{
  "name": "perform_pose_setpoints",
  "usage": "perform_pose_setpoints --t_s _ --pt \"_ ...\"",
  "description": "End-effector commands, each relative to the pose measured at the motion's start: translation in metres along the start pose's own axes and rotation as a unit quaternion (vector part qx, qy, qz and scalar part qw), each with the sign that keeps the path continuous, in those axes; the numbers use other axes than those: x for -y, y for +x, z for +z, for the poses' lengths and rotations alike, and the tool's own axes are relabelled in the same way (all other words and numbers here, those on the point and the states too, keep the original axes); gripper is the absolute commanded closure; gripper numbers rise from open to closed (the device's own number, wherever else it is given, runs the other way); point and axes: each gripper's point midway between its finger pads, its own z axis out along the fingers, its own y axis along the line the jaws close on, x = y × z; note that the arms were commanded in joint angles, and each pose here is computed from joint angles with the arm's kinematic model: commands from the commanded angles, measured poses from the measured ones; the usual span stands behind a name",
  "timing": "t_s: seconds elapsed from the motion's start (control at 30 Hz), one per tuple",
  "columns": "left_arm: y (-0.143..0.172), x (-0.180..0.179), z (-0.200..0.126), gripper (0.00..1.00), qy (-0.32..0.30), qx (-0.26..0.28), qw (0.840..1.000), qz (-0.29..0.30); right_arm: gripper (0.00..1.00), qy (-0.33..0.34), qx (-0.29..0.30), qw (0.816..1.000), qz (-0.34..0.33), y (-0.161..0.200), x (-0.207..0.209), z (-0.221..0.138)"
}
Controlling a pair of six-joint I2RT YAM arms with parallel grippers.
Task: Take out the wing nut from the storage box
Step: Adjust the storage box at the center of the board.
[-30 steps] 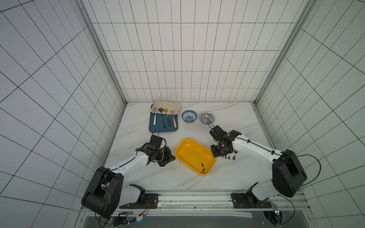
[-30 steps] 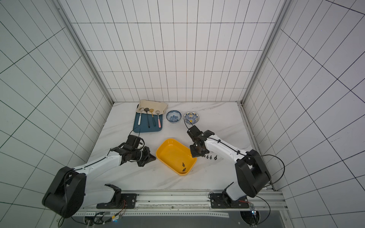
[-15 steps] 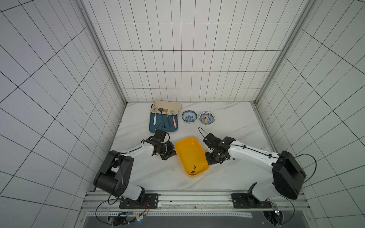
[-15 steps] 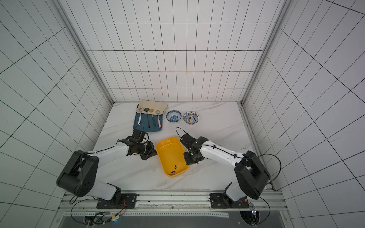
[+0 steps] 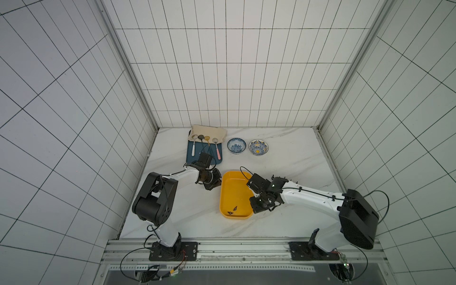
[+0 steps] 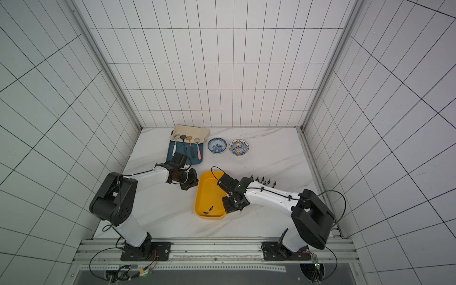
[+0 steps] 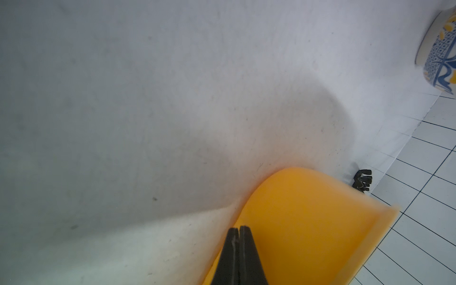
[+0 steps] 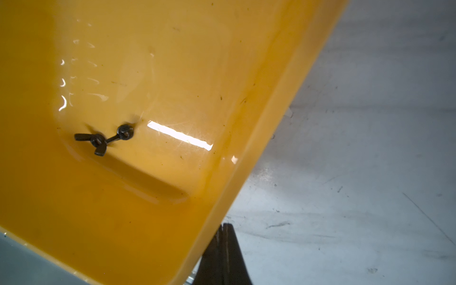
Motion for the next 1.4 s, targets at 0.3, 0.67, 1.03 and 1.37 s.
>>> perform_pose_setpoints --t_s 0.3,0.67,1.03,1.37 --pt "-0.023 -0.053 -0.071 1.0 -0.015 0.073 0.996 -0.053 1.0 -0.024 -0.014 0.999 -0.044 0.007 -0.051 0.007" --pt "0.012 -0.081 -0.123 1.0 0.01 0.111 0.99 -0.084 1.0 -0.086 0.026 0.984 -0.155 -0.046 -0.155 0.022" --pt "0.015 -0.096 -0.129 1.0 0.009 0.114 0.985 -0.128 1.0 -0.08 0.097 0.982 -0.139 -0.097 -0.117 -0.053" --pt "0.017 -0.107 -0.12 1.0 0.005 0.108 0.983 -0.147 1.0 -0.04 0.105 0.99 -0.09 -0.181 -0.039 -0.045"
